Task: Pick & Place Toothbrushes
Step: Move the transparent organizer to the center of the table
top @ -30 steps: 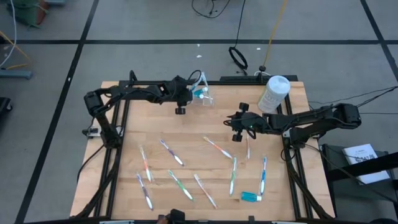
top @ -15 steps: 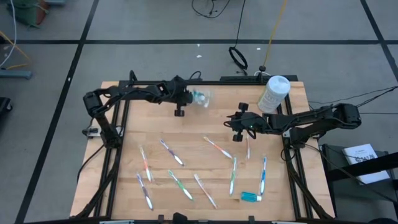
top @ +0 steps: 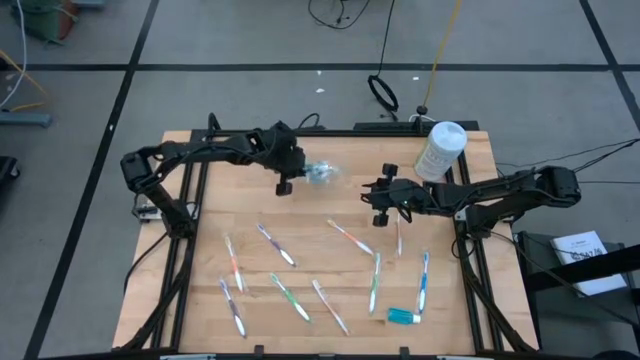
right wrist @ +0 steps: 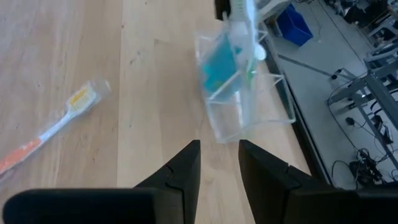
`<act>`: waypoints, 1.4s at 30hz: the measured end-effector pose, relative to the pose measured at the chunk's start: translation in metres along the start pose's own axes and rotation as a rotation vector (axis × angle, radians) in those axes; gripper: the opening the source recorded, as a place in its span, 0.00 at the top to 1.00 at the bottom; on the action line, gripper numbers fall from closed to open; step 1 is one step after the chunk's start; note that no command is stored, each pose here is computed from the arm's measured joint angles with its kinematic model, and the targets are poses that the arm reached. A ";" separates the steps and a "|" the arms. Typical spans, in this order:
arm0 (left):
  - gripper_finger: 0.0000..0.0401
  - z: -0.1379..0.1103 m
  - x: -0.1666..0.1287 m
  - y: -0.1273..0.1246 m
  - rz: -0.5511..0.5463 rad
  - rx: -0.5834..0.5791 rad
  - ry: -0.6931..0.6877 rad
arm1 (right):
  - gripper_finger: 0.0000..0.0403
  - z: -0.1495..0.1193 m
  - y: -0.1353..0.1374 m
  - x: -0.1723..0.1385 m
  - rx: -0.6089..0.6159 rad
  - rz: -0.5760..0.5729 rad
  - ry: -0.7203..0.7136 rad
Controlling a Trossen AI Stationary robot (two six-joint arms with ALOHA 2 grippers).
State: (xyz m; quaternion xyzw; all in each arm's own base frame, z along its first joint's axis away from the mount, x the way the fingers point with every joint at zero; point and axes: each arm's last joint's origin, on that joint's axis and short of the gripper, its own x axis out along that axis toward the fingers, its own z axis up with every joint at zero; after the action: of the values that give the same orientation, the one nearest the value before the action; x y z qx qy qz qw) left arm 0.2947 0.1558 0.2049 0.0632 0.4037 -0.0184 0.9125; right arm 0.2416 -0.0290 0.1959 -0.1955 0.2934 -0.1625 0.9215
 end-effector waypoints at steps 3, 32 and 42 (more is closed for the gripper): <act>0.99 0.001 0.002 -0.008 -0.069 -0.026 -0.002 | 0.75 0.000 0.000 0.000 -0.014 0.000 -0.002; 0.95 0.017 0.014 -0.046 -0.058 -0.052 0.039 | 0.75 0.000 0.000 0.000 -0.015 -0.001 -0.005; 0.95 0.019 0.012 -0.045 0.010 -0.047 0.062 | 0.75 0.000 0.000 0.000 -0.009 -0.001 -0.005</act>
State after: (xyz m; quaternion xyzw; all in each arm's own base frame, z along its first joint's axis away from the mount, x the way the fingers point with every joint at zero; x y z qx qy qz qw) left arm 0.3128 0.1094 0.2038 0.0440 0.4320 -0.0025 0.9008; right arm 0.2419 -0.0290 0.1964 -0.2003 0.2917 -0.1612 0.9213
